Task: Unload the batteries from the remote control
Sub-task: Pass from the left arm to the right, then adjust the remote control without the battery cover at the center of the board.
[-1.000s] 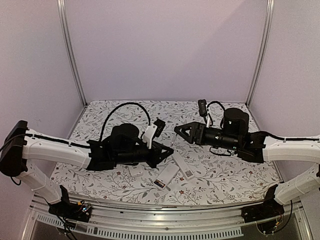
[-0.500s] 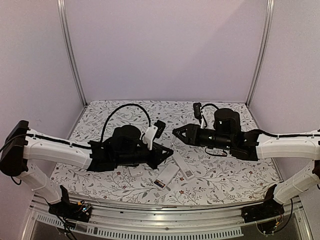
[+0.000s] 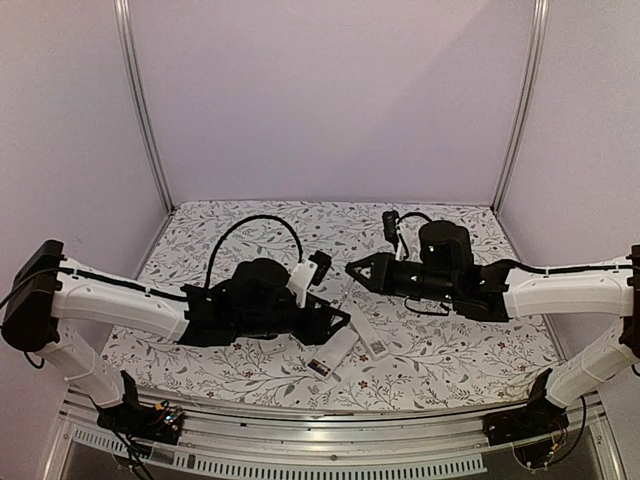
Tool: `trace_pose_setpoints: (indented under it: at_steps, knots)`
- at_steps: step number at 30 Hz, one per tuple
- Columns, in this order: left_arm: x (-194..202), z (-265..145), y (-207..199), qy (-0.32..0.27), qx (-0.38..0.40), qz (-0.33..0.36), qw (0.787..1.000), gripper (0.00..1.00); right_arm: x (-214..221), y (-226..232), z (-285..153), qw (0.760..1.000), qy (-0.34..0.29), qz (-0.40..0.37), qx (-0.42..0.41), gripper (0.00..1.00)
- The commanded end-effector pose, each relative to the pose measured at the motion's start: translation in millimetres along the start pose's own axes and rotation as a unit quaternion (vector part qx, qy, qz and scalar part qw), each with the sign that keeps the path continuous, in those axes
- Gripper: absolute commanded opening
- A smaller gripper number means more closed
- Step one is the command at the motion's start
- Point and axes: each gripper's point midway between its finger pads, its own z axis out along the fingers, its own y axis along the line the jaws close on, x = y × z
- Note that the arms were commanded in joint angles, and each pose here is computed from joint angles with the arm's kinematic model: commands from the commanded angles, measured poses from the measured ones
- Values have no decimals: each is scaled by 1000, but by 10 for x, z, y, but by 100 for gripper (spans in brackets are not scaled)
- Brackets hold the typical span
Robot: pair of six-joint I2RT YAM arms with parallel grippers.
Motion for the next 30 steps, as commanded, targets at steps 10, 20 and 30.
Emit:
trace_pose_setpoints:
  at_steps: [10, 20, 30]
  knots:
    - [1001, 20, 447, 132, -123, 59, 982, 91, -128, -397, -255, 993, -56, -16, 104, 0]
    - [1258, 161, 357, 174, -134, 94, 971, 95, -108, -463, -326, 992, -61, -10, 112, 0]
    - [1406, 105, 509, 206, -169, 109, 958, 95, -119, -480, -376, 991, -69, -7, 115, 0]
